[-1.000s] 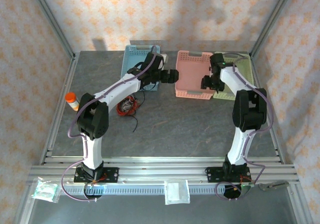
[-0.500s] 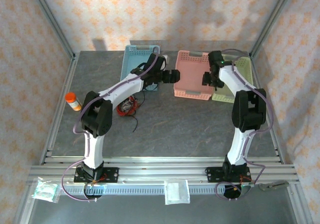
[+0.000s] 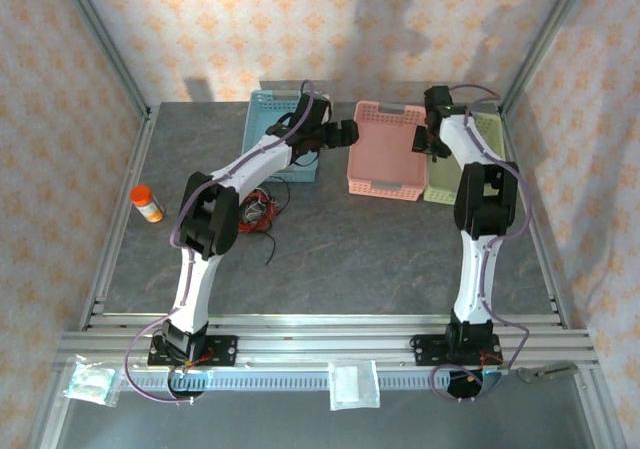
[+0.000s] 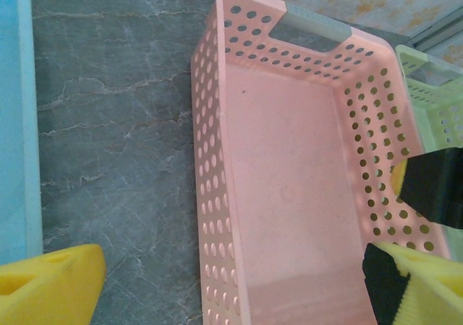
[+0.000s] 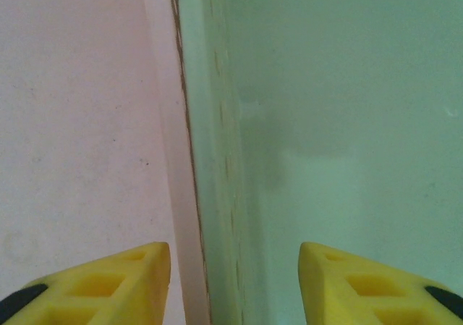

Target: Untangle the cables

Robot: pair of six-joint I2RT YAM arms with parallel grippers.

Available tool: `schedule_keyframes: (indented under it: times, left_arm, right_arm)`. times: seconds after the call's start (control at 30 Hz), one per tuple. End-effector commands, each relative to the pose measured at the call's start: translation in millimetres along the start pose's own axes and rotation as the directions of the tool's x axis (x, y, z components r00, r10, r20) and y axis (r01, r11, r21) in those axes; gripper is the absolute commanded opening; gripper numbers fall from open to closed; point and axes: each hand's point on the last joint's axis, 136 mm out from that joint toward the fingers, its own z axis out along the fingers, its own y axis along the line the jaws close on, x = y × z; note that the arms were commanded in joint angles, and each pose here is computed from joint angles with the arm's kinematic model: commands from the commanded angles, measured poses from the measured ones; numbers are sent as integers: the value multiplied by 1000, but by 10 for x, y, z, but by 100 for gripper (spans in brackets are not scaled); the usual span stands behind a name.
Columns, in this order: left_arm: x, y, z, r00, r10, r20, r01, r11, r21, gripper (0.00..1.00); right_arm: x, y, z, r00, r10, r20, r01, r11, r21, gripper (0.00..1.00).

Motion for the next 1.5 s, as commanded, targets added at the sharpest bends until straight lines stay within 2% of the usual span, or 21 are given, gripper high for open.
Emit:
schedule_keyframes:
  times: [0.0, 0.2, 0.27, 0.7, 1.17, 1.47]
  left_arm:
    - [-7, -16, 15, 999, -42, -14, 42, 998, 38, 94]
    - [-5, 72, 3, 997, -76, -24, 77, 995, 63, 93]
    - [-19, 99, -11, 997, -80, -22, 81, 994, 67, 93]
    - [-40, 355, -148, 994, -104, -27, 106, 991, 86, 92]
    - [-26, 359, -191, 996, -82, -41, 85, 993, 88, 92]
    - [-19, 353, -255, 996, -79, -40, 82, 993, 86, 92]
  right_arm:
    - [25, -25, -16, 1000, -3, -24, 4, 1000, 23, 45]
    - [14, 51, -25, 999, -33, -10, 33, 999, -4, 31]
    - [11, 117, -38, 998, -55, 3, 55, 998, -17, 29]
    - [24, 667, 29, 993, -116, 21, 118, 987, -109, 28]
    - [-275, 1028, 176, 968, -220, 123, 241, 949, -201, 23]
    - [-386, 1241, 142, 978, -149, 143, 186, 935, -302, 23]
